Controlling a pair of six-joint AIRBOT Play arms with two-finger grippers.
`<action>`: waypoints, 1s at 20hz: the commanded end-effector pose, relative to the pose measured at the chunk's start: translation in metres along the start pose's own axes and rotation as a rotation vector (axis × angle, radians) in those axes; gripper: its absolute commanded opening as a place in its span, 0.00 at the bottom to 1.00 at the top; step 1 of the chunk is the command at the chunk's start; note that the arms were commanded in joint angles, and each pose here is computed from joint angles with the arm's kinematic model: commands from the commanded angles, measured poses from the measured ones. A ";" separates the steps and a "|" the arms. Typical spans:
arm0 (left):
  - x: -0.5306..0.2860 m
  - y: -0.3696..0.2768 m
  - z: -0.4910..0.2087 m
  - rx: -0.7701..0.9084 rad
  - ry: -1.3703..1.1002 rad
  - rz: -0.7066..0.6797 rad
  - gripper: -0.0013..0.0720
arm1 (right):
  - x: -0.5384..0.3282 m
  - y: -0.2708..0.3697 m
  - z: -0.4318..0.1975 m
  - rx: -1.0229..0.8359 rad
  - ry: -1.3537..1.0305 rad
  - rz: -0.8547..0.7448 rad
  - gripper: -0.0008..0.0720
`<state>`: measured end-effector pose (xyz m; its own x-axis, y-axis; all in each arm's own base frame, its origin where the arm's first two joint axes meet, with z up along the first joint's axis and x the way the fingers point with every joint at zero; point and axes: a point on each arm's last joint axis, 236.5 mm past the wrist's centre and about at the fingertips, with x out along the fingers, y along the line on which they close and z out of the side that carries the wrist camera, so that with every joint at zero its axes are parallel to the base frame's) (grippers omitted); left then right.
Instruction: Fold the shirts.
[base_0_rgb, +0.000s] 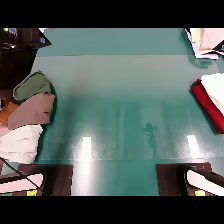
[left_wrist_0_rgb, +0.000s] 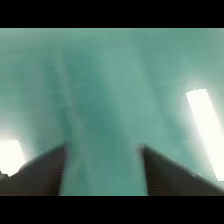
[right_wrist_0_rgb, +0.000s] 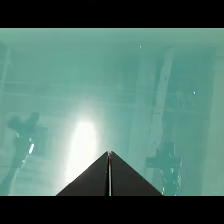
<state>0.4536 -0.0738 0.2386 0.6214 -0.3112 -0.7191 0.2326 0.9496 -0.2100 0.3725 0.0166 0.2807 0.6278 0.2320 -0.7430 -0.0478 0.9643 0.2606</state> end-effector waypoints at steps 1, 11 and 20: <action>0.013 0.082 -0.034 -0.021 0.138 0.315 0.79 | 0.000 0.001 0.001 -0.001 -0.005 0.001 0.04; 0.141 0.181 -0.140 0.019 0.268 0.554 0.79 | 0.000 0.000 -0.010 -0.001 0.040 0.000 0.04; 0.183 0.204 -0.171 0.054 0.364 0.584 0.33 | -0.001 0.000 -0.015 0.003 0.064 0.000 0.04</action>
<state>0.4814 0.0676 -0.0439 0.3598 0.2855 -0.8883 -0.0245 0.9546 0.2968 0.3613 0.0183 0.2723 0.5804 0.2390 -0.7785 -0.0461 0.9641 0.2616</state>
